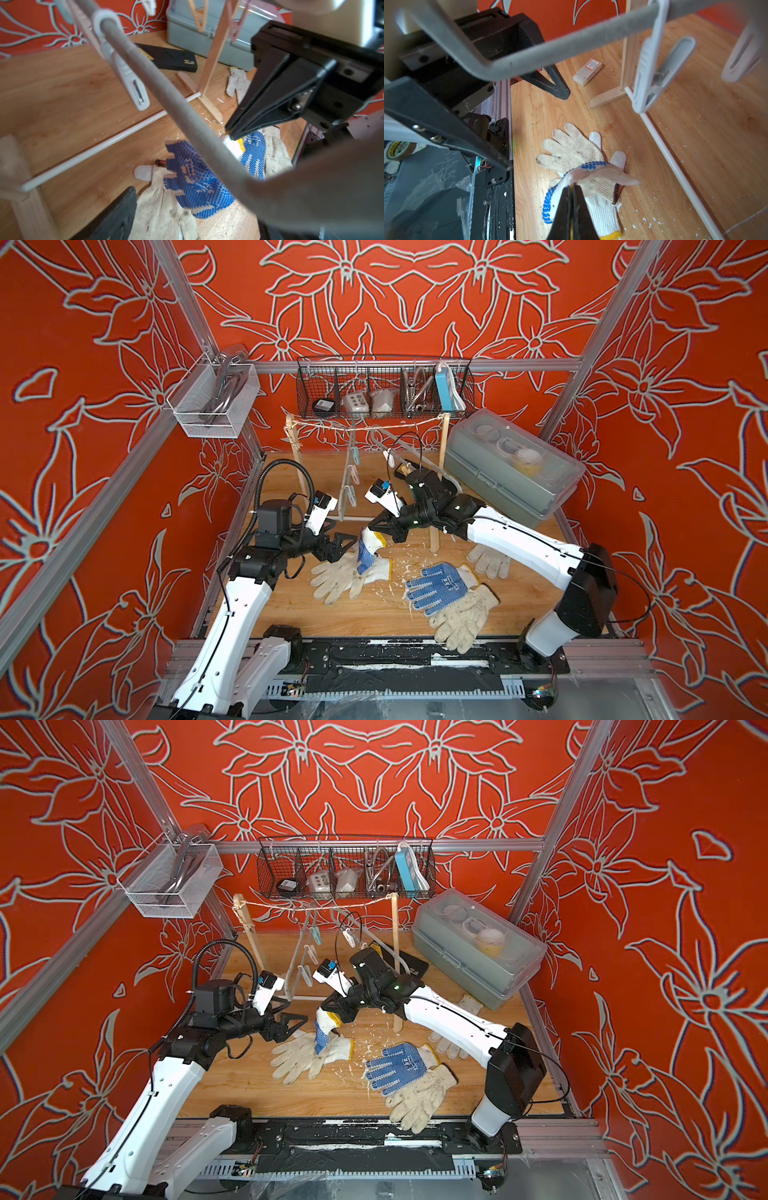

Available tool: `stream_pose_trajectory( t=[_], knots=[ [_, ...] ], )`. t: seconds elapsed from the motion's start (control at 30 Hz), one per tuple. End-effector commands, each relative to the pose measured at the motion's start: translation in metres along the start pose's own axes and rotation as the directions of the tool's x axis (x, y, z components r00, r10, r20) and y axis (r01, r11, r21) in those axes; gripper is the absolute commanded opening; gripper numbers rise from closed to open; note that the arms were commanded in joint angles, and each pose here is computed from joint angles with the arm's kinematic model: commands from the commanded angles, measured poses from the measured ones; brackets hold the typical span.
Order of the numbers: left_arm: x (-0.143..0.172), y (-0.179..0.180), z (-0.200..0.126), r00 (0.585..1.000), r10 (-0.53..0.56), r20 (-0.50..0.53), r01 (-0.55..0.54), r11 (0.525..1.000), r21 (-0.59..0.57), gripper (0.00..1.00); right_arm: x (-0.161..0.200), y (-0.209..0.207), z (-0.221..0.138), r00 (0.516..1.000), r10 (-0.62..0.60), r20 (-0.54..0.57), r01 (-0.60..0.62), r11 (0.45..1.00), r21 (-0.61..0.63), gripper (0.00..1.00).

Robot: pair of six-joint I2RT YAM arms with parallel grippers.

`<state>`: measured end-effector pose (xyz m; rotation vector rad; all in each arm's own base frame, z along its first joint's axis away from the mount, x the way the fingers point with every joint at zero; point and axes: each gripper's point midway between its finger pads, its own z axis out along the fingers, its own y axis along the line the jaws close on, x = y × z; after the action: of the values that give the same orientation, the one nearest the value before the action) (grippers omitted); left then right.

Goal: Clip the gloves onto a hanger to dry
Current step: Pick up the glove from the center of the board.

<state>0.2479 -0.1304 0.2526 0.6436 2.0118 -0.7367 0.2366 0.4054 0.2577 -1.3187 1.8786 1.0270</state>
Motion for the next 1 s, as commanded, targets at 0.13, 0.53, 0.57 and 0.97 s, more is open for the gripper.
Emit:
stream_pose_trajectory(
  t=[0.13,0.53,0.57,0.97],
  knots=[
    [-0.006,-0.031,0.004,0.995,0.092,0.042,-0.098,0.981,0.166,0.81,-0.022,0.018,-0.019,0.996,-0.091,0.021,0.091,0.995,-0.047,0.00],
    [-0.011,-0.030,0.014,0.992,0.123,0.028,-0.126,0.974,0.189,0.62,-0.038,0.039,-0.026,0.994,-0.084,0.065,0.093,0.984,-0.148,0.00],
    [-0.013,-0.030,0.014,0.991,0.129,0.033,-0.133,0.973,0.189,0.59,-0.039,0.040,-0.026,0.994,-0.082,0.066,0.091,0.984,-0.152,0.00],
    [-0.024,-0.033,0.013,0.996,0.087,0.029,-0.092,0.975,0.203,0.00,-0.039,0.037,-0.026,0.995,-0.081,0.062,0.089,0.987,-0.134,0.03]
  ],
)
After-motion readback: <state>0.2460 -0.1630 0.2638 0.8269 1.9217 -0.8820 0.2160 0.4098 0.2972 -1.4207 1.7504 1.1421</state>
